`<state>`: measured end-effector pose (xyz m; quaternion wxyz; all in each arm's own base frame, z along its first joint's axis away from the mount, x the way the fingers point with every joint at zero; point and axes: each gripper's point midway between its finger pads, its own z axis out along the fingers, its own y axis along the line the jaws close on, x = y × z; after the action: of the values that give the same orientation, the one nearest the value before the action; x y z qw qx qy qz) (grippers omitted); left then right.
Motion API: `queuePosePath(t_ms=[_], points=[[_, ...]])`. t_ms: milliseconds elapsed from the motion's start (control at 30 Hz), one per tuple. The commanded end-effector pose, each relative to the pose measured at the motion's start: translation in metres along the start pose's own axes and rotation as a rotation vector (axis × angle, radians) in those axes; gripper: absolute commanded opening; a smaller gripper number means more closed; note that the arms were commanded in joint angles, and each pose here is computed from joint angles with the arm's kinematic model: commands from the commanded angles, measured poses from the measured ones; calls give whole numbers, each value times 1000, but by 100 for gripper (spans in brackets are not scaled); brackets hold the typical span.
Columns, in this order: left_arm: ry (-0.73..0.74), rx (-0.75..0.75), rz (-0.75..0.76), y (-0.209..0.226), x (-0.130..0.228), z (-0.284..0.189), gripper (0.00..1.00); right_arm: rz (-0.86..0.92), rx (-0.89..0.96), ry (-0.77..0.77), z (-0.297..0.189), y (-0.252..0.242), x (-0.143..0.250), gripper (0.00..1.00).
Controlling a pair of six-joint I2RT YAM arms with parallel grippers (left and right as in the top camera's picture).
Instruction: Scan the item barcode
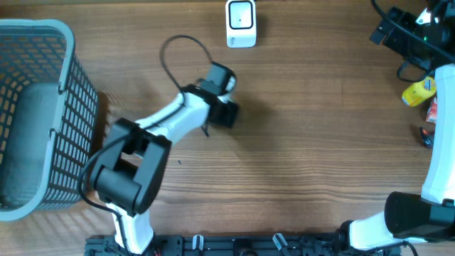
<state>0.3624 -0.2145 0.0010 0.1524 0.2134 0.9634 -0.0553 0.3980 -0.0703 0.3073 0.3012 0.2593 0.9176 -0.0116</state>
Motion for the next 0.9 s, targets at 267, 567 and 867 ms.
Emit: queuePosePath(t_ms=[267,567,867], points=[[359,115,632,-106,125,2,89,-58,-5,20,8,4,3,100],[265,-59,512,-88,98,-7,100,-81,-2,27,9,3,5,100],[-150,-141,75,-76,25,-119,100,-106,-63,74,16,14,13,100]])
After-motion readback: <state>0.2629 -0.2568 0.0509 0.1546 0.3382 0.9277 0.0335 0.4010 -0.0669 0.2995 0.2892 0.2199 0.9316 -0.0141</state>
